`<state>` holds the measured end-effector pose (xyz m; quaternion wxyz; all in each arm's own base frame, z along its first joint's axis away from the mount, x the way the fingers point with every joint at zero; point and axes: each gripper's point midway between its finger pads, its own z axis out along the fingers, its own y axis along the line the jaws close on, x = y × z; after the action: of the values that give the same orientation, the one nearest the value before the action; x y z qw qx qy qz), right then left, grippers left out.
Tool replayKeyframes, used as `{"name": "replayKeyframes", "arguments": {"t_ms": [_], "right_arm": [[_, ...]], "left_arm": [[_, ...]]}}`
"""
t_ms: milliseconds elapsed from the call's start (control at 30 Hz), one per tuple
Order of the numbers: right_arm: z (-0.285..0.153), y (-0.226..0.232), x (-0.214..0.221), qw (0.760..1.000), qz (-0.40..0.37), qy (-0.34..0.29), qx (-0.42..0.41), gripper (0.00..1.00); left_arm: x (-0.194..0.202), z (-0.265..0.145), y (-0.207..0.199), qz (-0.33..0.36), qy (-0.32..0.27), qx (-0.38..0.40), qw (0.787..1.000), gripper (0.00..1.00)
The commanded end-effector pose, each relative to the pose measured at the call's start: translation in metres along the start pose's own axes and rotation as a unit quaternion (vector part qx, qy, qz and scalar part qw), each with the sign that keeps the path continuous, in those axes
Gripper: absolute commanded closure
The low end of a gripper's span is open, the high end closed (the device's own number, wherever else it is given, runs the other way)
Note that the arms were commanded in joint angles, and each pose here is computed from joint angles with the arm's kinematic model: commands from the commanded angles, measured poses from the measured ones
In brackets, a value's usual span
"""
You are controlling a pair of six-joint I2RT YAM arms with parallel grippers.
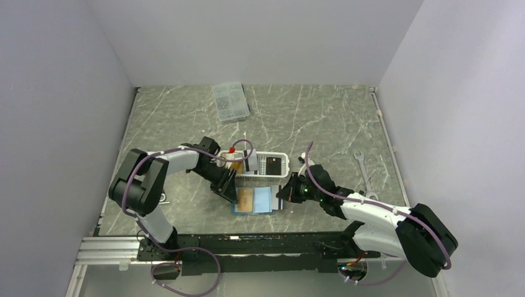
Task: Put the credit cards into the card holder
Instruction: Turn over the card slot in the card holder.
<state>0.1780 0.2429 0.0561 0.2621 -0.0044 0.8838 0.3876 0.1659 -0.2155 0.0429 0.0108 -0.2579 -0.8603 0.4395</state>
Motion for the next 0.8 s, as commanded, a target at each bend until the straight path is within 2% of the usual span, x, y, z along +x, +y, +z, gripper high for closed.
{"name": "replayKeyframes", "arguments": {"t_ms": [0,133,433,767], "right_arm": [[-0.003,0.005,-0.006,1.0,0.001,-0.024,-0.013,1.0],[-0.007,0.006,-0.01,0.999,0.003,-0.034,-0.012,1.0],[-0.009,0.02,-0.02,0.998,0.007,-0.053,-0.044,1.0],[-0.005,0.01,-0.015,0.998,0.011,-0.051,-0.03,1.0]], "left_arm": [[-0.014,-0.003,-0.016,0.034,-0.019,0.03,0.999,0.52],[-0.018,-0.006,-0.021,0.044,-0.026,0.031,0.998,0.53],[-0.02,-0.006,-0.015,0.051,-0.028,0.009,0.998,0.69],[-0.021,-0.005,-0.011,0.054,-0.024,-0.003,0.998,0.73]]}}
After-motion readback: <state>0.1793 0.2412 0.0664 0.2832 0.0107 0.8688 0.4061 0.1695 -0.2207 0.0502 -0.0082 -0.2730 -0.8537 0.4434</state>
